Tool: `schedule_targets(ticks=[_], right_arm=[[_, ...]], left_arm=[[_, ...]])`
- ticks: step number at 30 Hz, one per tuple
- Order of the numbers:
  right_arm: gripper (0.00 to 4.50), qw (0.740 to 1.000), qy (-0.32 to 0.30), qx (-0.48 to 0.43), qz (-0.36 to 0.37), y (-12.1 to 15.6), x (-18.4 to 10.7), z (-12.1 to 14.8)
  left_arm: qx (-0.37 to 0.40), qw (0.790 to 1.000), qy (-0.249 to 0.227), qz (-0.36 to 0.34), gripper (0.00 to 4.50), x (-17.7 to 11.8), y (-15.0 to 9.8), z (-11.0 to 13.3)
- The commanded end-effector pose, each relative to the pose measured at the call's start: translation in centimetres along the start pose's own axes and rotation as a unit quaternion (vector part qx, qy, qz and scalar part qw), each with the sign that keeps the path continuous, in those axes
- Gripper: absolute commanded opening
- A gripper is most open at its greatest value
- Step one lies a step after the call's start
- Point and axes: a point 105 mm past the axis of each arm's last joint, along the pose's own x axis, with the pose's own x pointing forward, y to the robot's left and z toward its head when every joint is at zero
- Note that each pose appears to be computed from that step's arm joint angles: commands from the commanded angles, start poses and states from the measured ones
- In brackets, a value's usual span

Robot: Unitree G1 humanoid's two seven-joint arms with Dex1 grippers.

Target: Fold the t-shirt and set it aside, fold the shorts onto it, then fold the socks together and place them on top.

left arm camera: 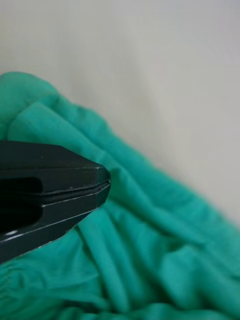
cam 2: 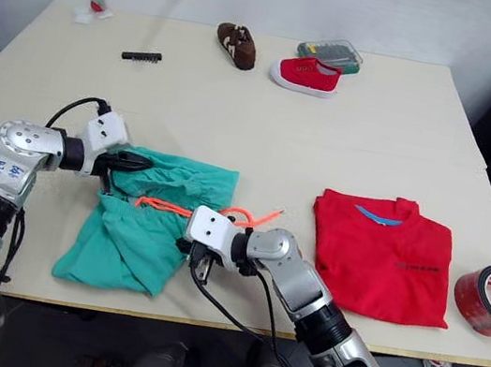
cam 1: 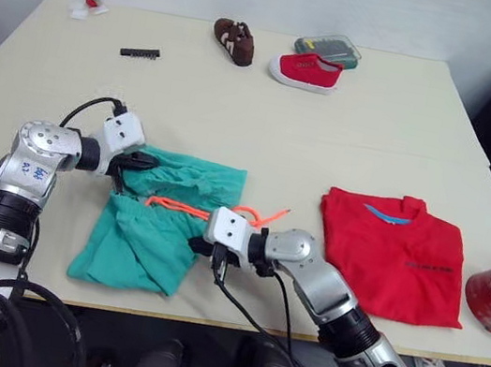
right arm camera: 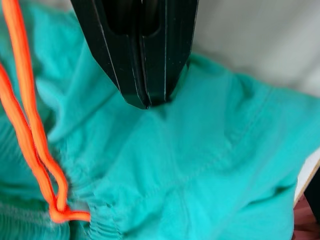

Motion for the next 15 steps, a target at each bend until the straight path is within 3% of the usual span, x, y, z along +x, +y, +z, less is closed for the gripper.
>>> schedule_targets(ticks=[1,4,7,11,15], right_arm=[[0.04,0.997,-0.068,-0.007,-0.029,-2.2,-2.0,4.3],[0.04,0.995,-0.088,0.018,-0.042,-3.5,-3.2,5.7],[0.04,0.997,-0.055,0.007,-0.059,-5.2,-4.1,5.1],[0.04,0.998,0.007,-0.013,-0.063,-6.2,-4.0,2.0],[0.04,0.995,0.025,-0.037,-0.088,-7.6,-2.3,0.6]], left_arm=[[-0.011,0.988,-0.136,-0.067,0.0,-2.0,-1.9,7.4],[-0.029,0.978,-0.155,-0.137,0.0,-2.8,-4.8,9.3],[-0.03,0.964,-0.125,-0.233,0.0,-3.1,-9.1,9.2],[-0.022,0.958,-0.041,-0.283,0.0,-2.5,-12.6,5.5],[0.015,0.965,0.079,-0.25,0.0,-1.4,-13.8,-1.2]])
